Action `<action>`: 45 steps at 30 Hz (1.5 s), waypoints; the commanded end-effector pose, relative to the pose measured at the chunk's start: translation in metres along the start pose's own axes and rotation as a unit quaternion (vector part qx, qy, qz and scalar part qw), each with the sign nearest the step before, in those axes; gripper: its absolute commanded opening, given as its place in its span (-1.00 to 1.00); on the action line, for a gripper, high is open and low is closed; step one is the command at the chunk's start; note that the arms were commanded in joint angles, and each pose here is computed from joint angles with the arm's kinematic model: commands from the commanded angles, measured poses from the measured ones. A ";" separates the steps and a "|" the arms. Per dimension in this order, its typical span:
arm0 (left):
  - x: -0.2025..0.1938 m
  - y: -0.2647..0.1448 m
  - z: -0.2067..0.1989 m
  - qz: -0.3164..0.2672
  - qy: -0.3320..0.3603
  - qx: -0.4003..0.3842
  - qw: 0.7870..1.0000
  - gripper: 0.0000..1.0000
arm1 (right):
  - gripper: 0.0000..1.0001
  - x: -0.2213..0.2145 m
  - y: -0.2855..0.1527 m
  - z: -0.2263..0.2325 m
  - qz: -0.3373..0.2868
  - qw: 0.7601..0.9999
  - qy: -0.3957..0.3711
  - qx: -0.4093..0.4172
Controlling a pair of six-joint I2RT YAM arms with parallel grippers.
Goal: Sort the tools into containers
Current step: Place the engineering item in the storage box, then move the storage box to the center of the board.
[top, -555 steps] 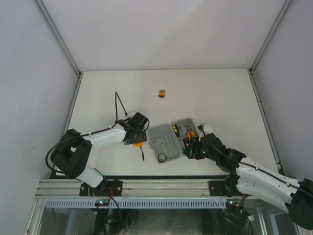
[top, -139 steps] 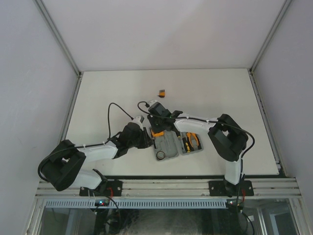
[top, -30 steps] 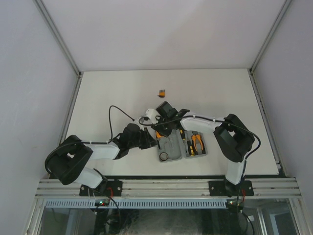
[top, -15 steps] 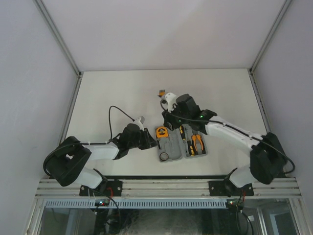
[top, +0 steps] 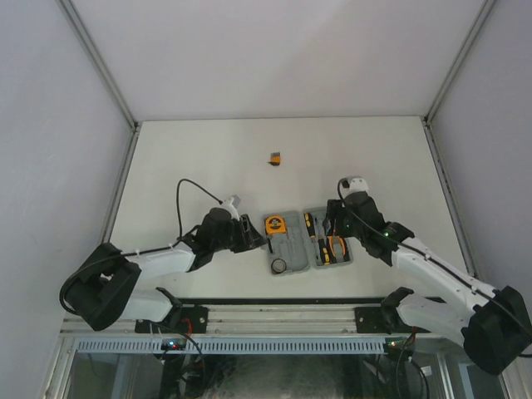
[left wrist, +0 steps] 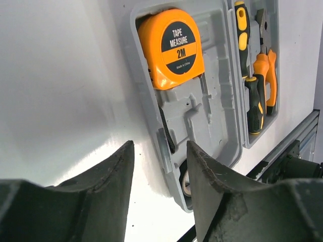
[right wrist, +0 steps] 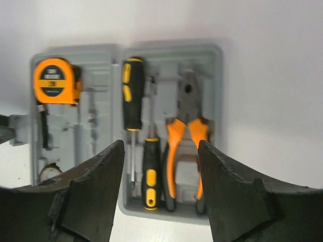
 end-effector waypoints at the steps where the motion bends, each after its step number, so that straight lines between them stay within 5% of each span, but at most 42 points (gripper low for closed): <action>1: 0.033 -0.011 -0.015 -0.047 0.023 -0.007 0.999 0.05 | 0.24 -0.008 -0.010 -0.024 -0.016 0.995 0.086 -0.041; 11: 0.061 -0.033 -0.011 -0.081 0.048 0.035 0.995 0.25 | 0.27 -0.040 -0.001 -0.042 0.050 0.983 0.170 0.054; 24: 0.091 -0.042 -0.005 -0.095 0.056 0.074 0.991 0.29 | 0.22 -0.050 0.012 -0.020 0.120 0.965 0.165 0.167; 32: 0.112 -0.055 0.002 -0.116 0.064 0.097 0.986 0.34 | 0.33 -0.022 0.000 -0.054 0.012 0.990 0.143 0.000; 45: 0.159 -0.098 -0.025 -0.124 0.117 0.138 0.976 0.35 | 0.49 0.052 0.013 -0.016 -0.095 0.985 0.144 -0.003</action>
Point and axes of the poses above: each gripper's point midway between its finger pads, its own y axis out along the fingers, its own z axis along the line the jaws close on, x = y × z, the point moved 6 cm from there along -y, back along the fingers, and after that the axes turned 7 degrees about y, right-handed, at the moved point
